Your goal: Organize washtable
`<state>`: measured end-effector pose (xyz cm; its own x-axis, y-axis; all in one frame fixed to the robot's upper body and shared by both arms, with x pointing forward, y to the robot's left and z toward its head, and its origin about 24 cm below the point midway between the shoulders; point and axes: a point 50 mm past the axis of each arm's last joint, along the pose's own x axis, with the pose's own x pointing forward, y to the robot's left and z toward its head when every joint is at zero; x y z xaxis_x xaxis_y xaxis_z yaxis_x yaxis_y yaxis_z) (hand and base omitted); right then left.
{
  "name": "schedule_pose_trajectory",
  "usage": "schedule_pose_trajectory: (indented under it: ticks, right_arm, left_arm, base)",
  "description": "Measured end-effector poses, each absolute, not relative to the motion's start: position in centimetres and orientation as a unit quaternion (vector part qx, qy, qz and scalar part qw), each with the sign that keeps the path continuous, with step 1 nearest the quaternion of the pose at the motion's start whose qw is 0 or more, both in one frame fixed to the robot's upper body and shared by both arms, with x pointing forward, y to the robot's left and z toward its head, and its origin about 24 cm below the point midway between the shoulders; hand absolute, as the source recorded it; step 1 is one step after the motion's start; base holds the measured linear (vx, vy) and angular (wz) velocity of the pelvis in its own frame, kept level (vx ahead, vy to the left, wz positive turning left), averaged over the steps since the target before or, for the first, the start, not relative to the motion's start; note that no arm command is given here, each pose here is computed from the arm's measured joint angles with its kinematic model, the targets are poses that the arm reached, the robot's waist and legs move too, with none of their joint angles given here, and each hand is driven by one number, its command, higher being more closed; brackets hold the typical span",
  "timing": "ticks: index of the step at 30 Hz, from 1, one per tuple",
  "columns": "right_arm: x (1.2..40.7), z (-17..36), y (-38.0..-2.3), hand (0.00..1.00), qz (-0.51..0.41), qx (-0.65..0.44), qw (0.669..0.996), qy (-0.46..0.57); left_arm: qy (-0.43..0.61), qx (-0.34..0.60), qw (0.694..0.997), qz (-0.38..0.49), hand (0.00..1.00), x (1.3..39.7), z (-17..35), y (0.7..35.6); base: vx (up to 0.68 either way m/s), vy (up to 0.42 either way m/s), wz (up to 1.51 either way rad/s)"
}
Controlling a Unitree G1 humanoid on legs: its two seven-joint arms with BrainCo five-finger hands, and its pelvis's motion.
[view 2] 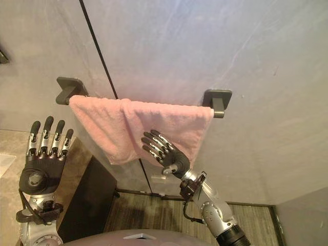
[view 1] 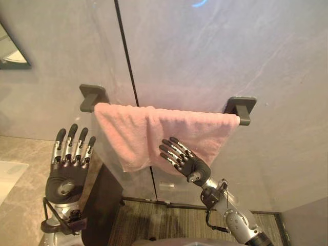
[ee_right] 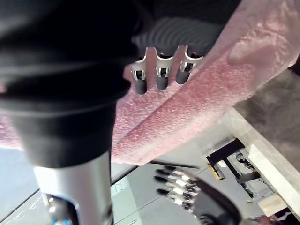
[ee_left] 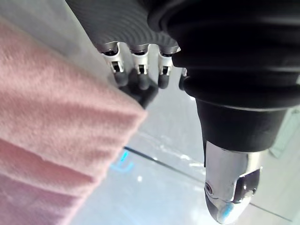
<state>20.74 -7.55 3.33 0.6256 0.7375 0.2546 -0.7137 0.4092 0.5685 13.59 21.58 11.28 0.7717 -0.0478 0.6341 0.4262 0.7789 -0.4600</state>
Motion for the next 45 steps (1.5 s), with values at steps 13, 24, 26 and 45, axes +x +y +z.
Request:
schedule_pose_trajectory:
  ticks: [13, 24, 26, 45]
  right_arm:
    - [22.5, 2.3, -4.7, 0.00, 0.454, 0.324, 0.828, 0.053]
    - [22.6, 2.9, -3.5, 0.00, 0.461, 0.325, 0.824, 0.043]
    - [22.6, 2.9, -3.5, 0.00, 0.459, 0.325, 0.826, 0.043]
    - [22.7, 2.4, -4.3, 0.00, 0.445, 0.307, 0.839, 0.059]
  left_arm:
    - [-0.398, -0.369, 0.778, -0.318, 0.00, 15.6, 16.2, 16.8]
    - [-0.309, -0.449, 0.766, -0.341, 0.00, 16.8, 13.2, 15.0]
    - [-0.274, -0.467, 0.769, -0.339, 0.00, 17.1, 11.9, 14.5]
    - [-0.007, -0.487, 0.767, -0.417, 0.00, 16.1, 4.5, 12.2]
  base:
    - [0.00, -0.002, -0.02]
    - [0.01, 0.003, -0.12]
    - [0.02, 0.005, -0.07]
    - [0.02, 0.006, -0.06]
